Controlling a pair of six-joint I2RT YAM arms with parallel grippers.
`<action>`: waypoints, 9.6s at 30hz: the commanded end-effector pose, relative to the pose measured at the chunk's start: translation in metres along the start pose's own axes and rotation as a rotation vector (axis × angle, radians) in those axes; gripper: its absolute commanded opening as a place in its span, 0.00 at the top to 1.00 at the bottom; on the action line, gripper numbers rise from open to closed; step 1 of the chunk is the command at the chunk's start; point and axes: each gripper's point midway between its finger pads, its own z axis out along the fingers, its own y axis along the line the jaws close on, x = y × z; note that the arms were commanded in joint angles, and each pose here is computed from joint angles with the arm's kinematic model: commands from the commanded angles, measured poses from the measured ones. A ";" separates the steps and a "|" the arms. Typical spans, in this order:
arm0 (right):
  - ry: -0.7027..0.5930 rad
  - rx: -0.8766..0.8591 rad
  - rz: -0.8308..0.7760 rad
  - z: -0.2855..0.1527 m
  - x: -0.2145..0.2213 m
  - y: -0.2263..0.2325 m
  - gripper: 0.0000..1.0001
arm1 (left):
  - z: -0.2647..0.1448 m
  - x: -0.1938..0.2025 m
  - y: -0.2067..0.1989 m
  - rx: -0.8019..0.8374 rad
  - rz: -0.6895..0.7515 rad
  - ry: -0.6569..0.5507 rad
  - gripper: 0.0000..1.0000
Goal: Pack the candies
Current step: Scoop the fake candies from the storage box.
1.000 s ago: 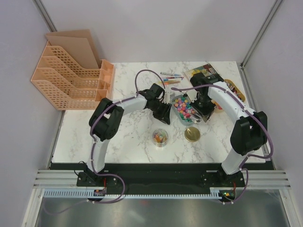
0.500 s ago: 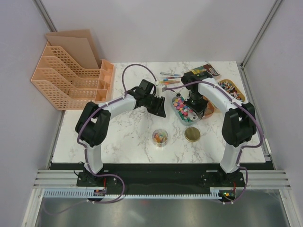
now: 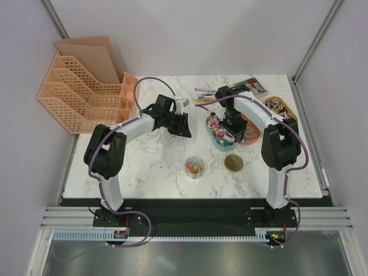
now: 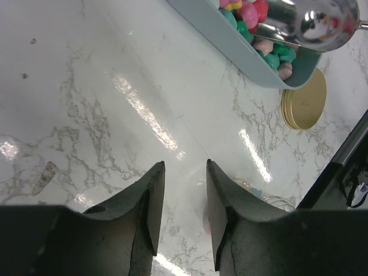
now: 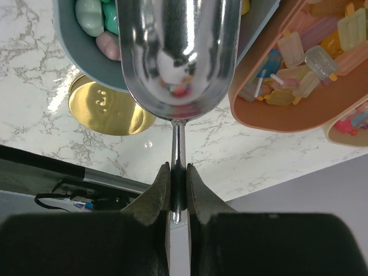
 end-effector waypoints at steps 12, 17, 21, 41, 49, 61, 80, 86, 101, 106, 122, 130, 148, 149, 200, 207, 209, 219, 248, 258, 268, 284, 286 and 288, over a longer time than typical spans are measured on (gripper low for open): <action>-0.008 -0.102 0.072 -0.013 -0.010 0.026 1.00 | -0.015 -0.018 -0.004 0.024 -0.008 -0.074 0.57; -0.073 -0.160 0.098 -0.022 -0.032 0.036 1.00 | -0.019 -0.018 0.000 -0.012 0.019 -0.082 0.57; -0.079 -0.204 0.118 -0.018 -0.043 0.042 1.00 | -0.021 -0.018 0.004 -0.037 0.036 -0.086 0.57; -0.057 -0.229 0.173 -0.013 -0.025 0.035 1.00 | 0.082 -0.019 -0.019 0.111 0.037 0.093 0.98; -0.034 -0.118 0.150 -0.013 -0.013 0.016 1.00 | 0.100 -0.007 -0.066 0.184 0.098 0.135 0.98; 0.019 -0.036 0.095 -0.007 -0.006 -0.002 1.00 | 0.046 -0.033 -0.058 0.138 0.137 -0.002 0.96; 0.056 0.071 0.003 -0.004 -0.013 0.004 1.00 | 0.071 -0.164 0.059 -0.032 0.074 -0.288 0.98; 0.071 0.072 0.001 -0.001 -0.012 0.004 1.00 | 0.093 -0.153 0.059 -0.022 0.062 -0.263 0.98; 0.047 0.052 0.004 0.013 -0.046 0.003 1.00 | 0.119 -0.098 0.015 0.084 0.038 -0.142 0.98; 0.041 0.046 0.005 0.014 -0.050 0.003 1.00 | 0.123 -0.089 0.004 0.098 0.040 -0.126 0.98; 0.089 -0.059 -0.017 0.035 -0.040 0.012 1.00 | 0.119 -0.087 0.006 0.069 0.054 -0.127 0.98; 0.047 -0.122 0.015 0.036 -0.049 0.011 1.00 | 0.094 -0.091 0.023 0.038 0.047 -0.139 0.98; -0.019 -0.238 0.190 0.027 -0.061 0.041 1.00 | 0.031 -0.076 0.031 -0.039 0.093 -0.169 0.98; -0.017 -0.246 0.195 0.028 -0.061 0.043 1.00 | 0.028 -0.076 0.031 -0.044 0.098 -0.172 0.98; -0.175 -0.239 0.213 0.014 -0.100 0.032 1.00 | -0.062 -0.067 0.043 -0.143 0.193 -0.183 0.98; -0.199 -0.196 0.229 0.002 -0.093 0.028 1.00 | -0.066 -0.070 0.043 -0.151 0.198 -0.192 0.98; -0.193 -0.190 0.232 0.003 -0.091 0.028 1.00 | -0.066 -0.069 0.043 -0.153 0.198 -0.191 0.98; -0.229 -0.163 0.287 0.012 -0.099 0.029 1.00 | -0.074 -0.063 0.043 -0.171 0.214 -0.193 0.98; -0.339 -0.121 0.431 0.032 -0.103 0.028 1.00 | -0.068 -0.052 0.051 -0.187 0.209 -0.176 0.98; -0.497 -0.025 0.421 0.041 -0.094 0.015 1.00 | -0.061 -0.057 0.052 -0.170 0.203 -0.173 0.98; -0.684 0.042 0.357 0.029 -0.096 0.008 1.00 | -0.058 -0.067 0.051 -0.157 0.206 -0.184 0.98; -0.939 0.234 0.051 -0.064 -0.050 -0.004 1.00 | -0.084 -0.091 0.037 -0.184 0.263 -0.238 0.97; -0.990 0.185 -0.061 -0.083 -0.033 0.015 1.00 | -0.096 -0.091 0.036 -0.226 0.283 -0.251 0.96; -0.993 0.157 -0.174 -0.092 -0.020 0.029 1.00 | -0.105 -0.086 0.043 -0.280 0.303 -0.247 0.96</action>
